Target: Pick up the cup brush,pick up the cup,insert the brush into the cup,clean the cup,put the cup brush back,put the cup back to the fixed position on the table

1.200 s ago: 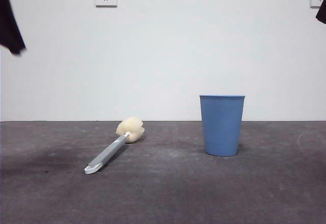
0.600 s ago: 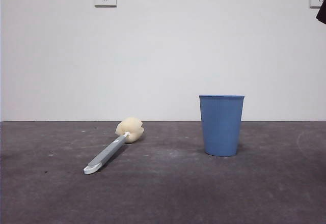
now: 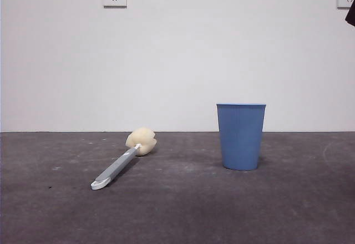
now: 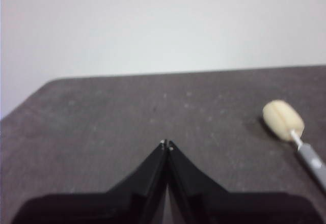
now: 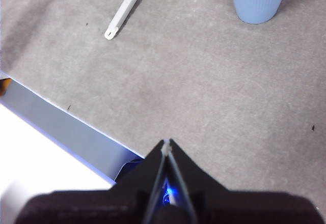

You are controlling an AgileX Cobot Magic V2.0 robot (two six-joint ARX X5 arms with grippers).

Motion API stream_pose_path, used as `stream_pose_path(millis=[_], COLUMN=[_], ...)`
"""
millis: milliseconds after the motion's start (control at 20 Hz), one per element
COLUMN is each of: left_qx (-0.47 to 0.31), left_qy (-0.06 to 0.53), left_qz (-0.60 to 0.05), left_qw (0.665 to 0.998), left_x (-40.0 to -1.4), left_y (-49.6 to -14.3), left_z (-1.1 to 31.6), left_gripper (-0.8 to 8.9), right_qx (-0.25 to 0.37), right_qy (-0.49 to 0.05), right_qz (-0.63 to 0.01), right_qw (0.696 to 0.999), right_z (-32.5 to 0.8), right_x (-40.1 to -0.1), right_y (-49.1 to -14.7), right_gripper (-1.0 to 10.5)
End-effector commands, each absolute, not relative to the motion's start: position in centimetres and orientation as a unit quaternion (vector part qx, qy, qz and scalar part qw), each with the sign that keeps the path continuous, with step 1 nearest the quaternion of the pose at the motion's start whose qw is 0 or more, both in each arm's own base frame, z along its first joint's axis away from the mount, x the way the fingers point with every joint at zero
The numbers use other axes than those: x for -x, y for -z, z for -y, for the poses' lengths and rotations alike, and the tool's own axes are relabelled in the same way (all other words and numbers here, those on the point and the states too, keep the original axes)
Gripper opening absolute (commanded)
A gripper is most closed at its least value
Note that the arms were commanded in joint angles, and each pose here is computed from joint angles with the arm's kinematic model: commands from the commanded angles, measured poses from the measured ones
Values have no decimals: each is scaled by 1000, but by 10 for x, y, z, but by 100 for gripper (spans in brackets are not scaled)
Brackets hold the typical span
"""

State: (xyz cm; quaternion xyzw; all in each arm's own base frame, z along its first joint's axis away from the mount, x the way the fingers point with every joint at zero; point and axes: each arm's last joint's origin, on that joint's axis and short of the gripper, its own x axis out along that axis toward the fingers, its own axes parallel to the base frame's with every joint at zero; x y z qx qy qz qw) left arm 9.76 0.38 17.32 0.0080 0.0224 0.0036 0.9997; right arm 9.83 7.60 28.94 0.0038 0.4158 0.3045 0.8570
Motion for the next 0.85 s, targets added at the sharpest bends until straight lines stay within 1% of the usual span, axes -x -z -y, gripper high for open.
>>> stream_pose_path(millis=[50,250,850], left_qx=[-5,21,24], left_qy=[-8,-3,-4], left_qz=[-40,-91,-89], left_qw=[999,996,996], left_x=[-97,-96,-96], left_y=[-162,-147,-147], left_z=[-5,-4,-4], left_gripper=[-4,-4,-4], right_qx=[-5,-5,-5], right_qy=[-304,-304,-304], right_qz=[-414,-414,-414], right_qw=[858,858,858], right_z=[-76,-76,-76], right_x=[-98,-98,-98], right_y=[-290,-290,-290], right_gripper=[2,2,2])
